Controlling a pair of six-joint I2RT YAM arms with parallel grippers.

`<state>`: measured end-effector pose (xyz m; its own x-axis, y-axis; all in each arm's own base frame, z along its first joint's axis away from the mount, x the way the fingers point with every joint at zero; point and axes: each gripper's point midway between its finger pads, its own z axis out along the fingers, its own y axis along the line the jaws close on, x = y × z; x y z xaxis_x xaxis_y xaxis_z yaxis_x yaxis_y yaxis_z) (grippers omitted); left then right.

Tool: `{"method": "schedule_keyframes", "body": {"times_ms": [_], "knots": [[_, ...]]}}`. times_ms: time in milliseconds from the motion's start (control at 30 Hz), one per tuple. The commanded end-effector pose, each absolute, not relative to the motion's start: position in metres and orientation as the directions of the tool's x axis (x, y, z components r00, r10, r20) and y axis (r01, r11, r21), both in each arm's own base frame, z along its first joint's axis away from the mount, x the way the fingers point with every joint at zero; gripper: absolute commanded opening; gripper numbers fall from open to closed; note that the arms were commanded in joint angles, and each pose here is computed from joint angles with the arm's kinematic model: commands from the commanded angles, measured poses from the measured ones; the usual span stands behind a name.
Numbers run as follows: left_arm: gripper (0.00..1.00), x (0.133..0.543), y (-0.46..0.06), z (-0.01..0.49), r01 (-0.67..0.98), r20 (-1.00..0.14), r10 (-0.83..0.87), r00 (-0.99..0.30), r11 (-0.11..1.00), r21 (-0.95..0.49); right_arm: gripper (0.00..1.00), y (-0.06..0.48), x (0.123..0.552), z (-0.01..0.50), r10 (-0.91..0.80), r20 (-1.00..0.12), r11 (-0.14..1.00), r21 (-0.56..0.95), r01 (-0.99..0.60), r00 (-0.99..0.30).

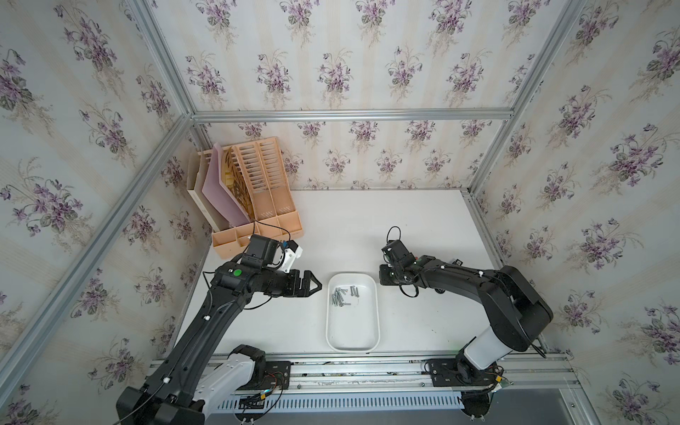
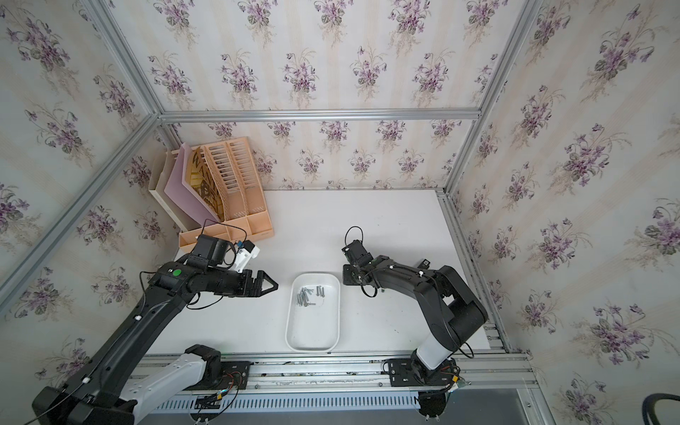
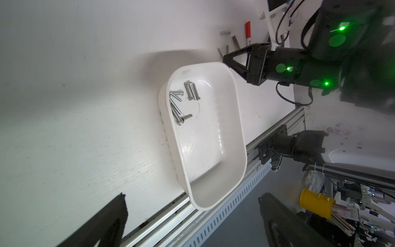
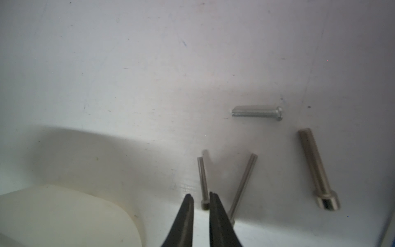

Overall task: Take out the screws from the storage box
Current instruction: Place the screw at the center of the board.

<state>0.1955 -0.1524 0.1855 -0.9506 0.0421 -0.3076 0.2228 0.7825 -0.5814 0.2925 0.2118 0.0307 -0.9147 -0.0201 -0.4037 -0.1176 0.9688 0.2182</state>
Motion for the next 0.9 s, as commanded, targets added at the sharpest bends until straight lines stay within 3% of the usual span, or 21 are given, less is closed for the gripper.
{"method": "schedule_keyframes", "body": {"times_ms": [0, 267, 567, 867], "knots": [[1.0, 0.191, -0.162, 0.187, 0.242, -0.293, 0.067, -0.954, 0.749, -0.617, 0.28, 0.212, 0.293, 0.037, -0.019, -0.414, 0.967, 0.223, -0.121, -0.91], [1.0, 0.19, -0.161, 0.186, 0.244, -0.296, 0.067, -0.953, 0.752, -0.612, 0.33, 0.216, 0.294, 0.069, 0.0, -0.506, 0.947, 0.278, -0.163, -0.862], [0.99, 0.191, -0.16, 0.186, 0.242, -0.297, 0.066, -0.953, 0.754, -0.61, 0.32, 0.271, 0.264, 0.127, -0.129, -0.674, 0.861, 0.288, -0.419, -0.727], [1.0, 0.191, -0.159, 0.184, 0.235, -0.289, 0.065, -0.955, 0.762, -0.604, 0.24, 0.335, 0.224, 0.107, -0.357, -0.644, 0.765, 0.214, -0.607, -0.677]]}}
